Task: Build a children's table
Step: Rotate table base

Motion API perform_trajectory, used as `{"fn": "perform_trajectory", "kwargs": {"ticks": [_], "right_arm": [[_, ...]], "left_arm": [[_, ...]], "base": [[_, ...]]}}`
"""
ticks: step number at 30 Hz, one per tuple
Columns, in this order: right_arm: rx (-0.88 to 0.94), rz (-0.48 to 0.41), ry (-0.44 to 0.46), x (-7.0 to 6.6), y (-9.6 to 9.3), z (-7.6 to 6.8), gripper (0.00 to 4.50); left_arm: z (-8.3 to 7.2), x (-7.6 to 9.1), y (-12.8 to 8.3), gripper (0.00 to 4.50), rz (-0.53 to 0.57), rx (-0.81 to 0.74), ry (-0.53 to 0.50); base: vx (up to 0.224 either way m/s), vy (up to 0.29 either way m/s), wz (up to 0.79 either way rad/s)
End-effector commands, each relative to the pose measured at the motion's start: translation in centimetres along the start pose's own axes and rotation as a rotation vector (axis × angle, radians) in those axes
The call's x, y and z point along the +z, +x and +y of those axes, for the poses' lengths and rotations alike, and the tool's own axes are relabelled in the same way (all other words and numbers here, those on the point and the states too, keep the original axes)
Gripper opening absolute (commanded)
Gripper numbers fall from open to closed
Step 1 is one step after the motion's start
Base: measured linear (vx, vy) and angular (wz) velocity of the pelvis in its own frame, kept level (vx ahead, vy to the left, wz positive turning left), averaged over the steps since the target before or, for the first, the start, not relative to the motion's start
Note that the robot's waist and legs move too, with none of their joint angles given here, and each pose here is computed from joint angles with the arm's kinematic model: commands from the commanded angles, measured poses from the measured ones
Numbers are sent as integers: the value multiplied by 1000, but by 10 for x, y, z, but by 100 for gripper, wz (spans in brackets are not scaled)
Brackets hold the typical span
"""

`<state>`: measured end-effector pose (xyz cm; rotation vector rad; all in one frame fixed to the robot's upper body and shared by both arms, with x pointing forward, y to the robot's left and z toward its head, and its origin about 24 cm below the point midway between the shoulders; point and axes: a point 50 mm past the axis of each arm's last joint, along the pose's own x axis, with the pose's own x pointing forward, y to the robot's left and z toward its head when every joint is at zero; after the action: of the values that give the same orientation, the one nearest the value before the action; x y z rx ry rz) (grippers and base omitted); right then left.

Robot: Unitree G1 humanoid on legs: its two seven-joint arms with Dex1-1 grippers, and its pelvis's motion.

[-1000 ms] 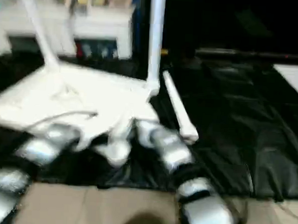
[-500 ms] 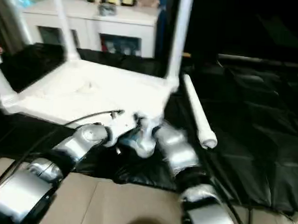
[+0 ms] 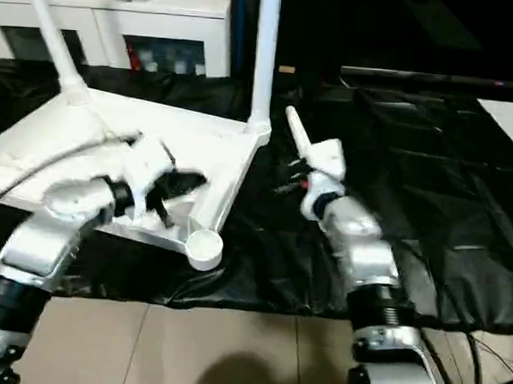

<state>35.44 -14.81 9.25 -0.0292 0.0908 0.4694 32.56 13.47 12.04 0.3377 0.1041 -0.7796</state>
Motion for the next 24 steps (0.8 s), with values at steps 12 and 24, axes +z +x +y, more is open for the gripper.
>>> {"fn": "perform_trajectory", "kwargs": {"ticks": [12,24], "right_arm": [[-77,-53,136,-3,-15,13,92],[-135,-49,149,-6,-31,12,197]], "left_arm": [[10,-6,-2,170,-142,405,-289],[2,-25,-5,264,-78,488,-339]], "base": [[0,0,0],[0,0,0]]}}
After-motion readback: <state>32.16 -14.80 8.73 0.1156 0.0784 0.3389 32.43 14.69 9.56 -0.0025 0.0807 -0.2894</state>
